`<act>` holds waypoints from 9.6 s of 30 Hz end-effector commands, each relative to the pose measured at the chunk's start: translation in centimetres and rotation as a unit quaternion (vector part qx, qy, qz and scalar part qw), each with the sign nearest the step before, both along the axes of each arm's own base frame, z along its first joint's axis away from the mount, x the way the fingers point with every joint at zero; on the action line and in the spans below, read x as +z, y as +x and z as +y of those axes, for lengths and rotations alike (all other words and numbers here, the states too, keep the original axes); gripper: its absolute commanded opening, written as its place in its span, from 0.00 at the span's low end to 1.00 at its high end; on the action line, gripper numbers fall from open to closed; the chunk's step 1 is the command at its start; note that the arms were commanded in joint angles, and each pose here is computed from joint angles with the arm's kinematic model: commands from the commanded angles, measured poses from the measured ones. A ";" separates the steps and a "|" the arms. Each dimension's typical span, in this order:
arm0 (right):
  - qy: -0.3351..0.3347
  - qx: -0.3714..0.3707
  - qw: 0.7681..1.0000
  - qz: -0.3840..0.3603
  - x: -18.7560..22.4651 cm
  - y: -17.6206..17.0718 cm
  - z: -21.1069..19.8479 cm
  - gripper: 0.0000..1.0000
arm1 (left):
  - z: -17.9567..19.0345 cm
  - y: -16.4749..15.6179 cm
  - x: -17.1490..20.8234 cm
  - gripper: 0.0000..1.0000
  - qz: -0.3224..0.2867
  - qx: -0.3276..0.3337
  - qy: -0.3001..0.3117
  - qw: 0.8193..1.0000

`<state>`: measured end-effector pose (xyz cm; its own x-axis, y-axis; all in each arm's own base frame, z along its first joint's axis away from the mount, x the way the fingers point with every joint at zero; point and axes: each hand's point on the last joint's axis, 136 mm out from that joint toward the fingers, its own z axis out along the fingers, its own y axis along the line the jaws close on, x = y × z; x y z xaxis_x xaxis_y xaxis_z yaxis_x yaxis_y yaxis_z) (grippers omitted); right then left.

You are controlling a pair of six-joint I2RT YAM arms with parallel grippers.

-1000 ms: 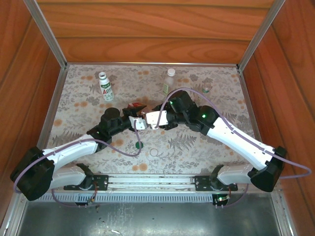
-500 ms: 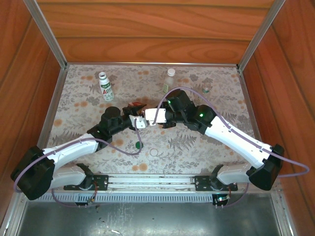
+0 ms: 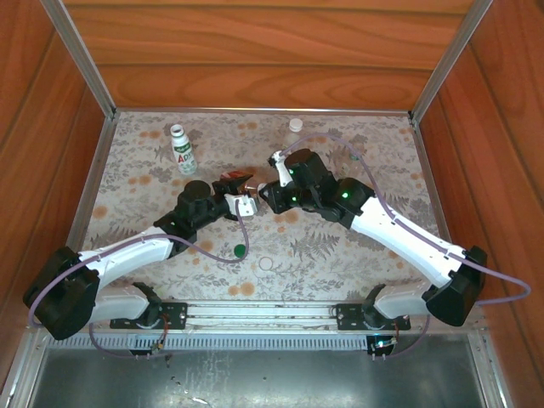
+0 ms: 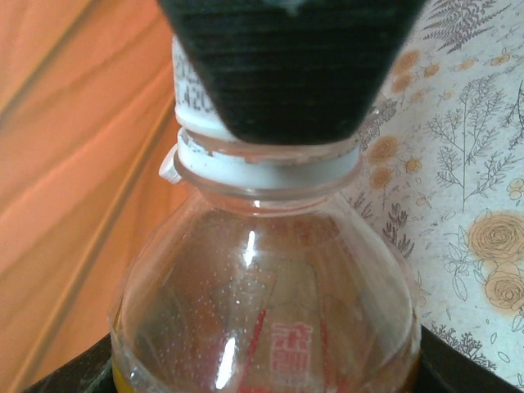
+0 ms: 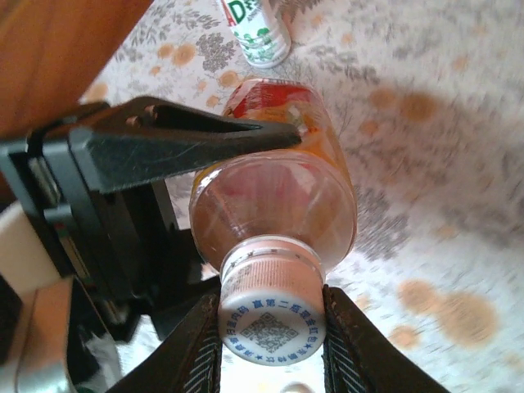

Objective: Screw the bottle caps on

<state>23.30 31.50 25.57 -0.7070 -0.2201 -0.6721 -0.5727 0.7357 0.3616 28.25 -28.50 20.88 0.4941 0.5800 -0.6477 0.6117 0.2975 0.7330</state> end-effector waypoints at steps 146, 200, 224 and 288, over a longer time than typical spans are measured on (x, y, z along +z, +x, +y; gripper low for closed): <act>-0.245 0.367 0.810 -0.387 0.1 -1.4 0.8 0.14 | 0.0 -3.1 -0.9 0.56 0.023 -0.051 -0.013 0.998; -0.228 0.447 0.766 -0.403 -1.0 -1.8 0.1 0.23 | 0.3 -2.9 -1.9 0.56 0.029 -0.042 -0.003 0.999; 0.127 -0.025 0.991 0.042 2.8 -0.8 0.2 0.32 | -0.1 -2.4 -2.1 0.56 0.036 -0.039 0.000 0.999; -0.097 0.171 0.962 -0.190 0.9 -1.2 -2.7 0.60 | 0.0 -2.5 -3.1 0.56 0.055 -0.043 -0.001 0.998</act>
<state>22.37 30.77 25.74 -0.5511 -0.3053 -0.7766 -0.7360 0.6164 0.2799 26.40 -28.19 18.05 0.4441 0.5501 -0.7072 0.7057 0.2716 0.6544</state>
